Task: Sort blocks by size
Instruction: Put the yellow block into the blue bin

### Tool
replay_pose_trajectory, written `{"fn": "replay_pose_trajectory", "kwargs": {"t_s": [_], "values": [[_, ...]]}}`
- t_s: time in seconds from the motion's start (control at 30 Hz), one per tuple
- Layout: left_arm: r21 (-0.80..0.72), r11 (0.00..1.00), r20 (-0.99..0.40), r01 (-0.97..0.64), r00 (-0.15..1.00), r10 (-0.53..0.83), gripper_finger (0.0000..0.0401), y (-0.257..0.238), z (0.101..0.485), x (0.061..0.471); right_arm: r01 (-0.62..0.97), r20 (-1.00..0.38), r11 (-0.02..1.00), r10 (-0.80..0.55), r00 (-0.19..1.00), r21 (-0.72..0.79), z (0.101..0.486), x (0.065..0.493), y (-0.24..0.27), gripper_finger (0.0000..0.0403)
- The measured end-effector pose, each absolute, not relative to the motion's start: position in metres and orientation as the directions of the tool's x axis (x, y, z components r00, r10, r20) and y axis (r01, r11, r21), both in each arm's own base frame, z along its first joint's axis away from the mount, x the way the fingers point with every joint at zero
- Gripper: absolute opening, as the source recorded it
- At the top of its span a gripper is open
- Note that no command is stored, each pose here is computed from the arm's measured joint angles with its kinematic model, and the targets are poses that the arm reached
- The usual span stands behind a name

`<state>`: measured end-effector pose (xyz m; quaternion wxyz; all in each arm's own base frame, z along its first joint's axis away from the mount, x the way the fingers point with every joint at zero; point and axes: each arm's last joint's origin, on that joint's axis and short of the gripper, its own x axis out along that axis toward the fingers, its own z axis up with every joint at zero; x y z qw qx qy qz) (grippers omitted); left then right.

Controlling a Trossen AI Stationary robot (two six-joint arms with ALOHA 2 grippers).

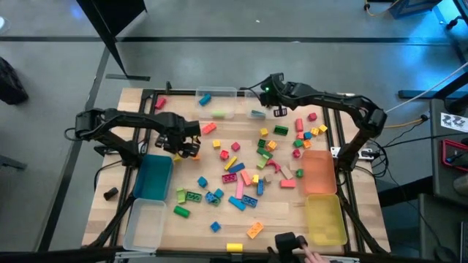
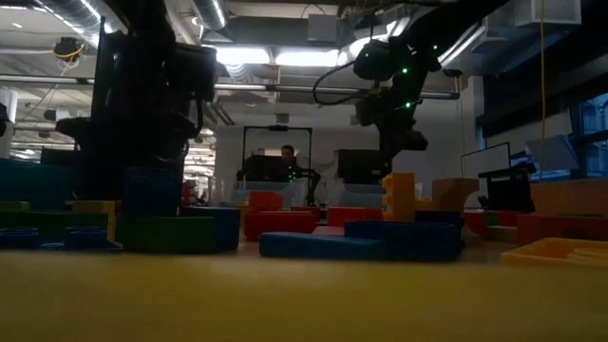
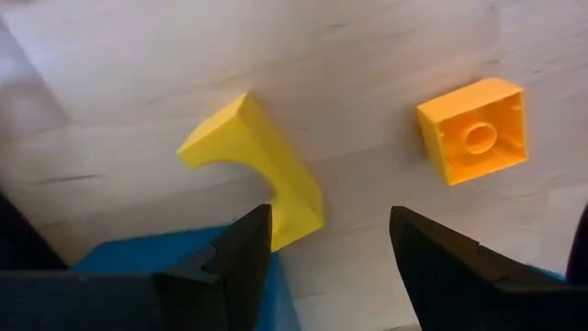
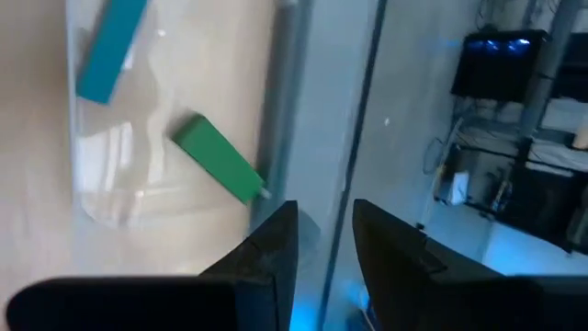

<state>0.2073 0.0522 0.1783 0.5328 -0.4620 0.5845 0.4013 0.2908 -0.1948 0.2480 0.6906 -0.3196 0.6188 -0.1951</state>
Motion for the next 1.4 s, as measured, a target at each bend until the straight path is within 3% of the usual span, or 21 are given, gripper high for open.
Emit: {"fn": "replay_pose_trajectory", "kwargs": {"t_s": [0.2,0.43,0.63,0.8,0.97,1.1,1.3,1.4], "values": [[0.011,0.233,-0.992,-0.972,-0.041,-0.123,0.0205,0.050,0.169,0.200,-0.082,-0.690,0.690,-0.696,0.196,-0.719,0.270,0.282,-0.190,0.0108],[-0.046,0.235,-0.994,-0.971,0.022,-0.106,0.0205,0.050,0.154,0.199,-0.004,-0.620,0.642,-0.739,0.263,-0.767,0.309,0.262,-0.177,0.0108],[-0.067,0.286,-0.994,-0.956,0.039,-0.101,0.0200,0.049,0.145,0.197,0.129,-0.551,0.642,-0.730,0.405,-0.756,0.348,0.237,-0.159,0.0108],[-0.072,0.334,-0.995,-0.940,0.046,-0.086,0.0148,0.050,0.142,0.196,0.216,-0.514,0.760,-0.591,0.622,-0.613,0.372,0.220,-0.141,0.0108],[-0.100,0.373,-0.995,-0.922,0.083,-0.062,0.0069,0.051,0.142,0.200,0.122,-0.512,0.908,-0.333,0.792,-0.402,0.382,0.208,-0.123,0.0108],[-0.123,0.400,-0.992,-0.908,0.115,-0.044,0.0021,0.052,0.144,0.203,0.042,-0.529,0.944,-0.220,0.820,-0.327,0.385,0.195,-0.111,0.0108],[-0.129,0.448,-0.989,-0.885,0.150,0.012,0.0029,0.056,0.154,0.211,0.092,-0.594,0.977,-0.190,0.782,-0.192,0.385,0.175,-0.098,0.0108],[-0.151,0.488,-0.981,-0.860,0.191,0.033,0.0028,0.058,0.166,0.217,0.051,-0.658,0.992,-0.114,0.744,-0.114,0.380,0.169,-0.089,0.0108]]}}
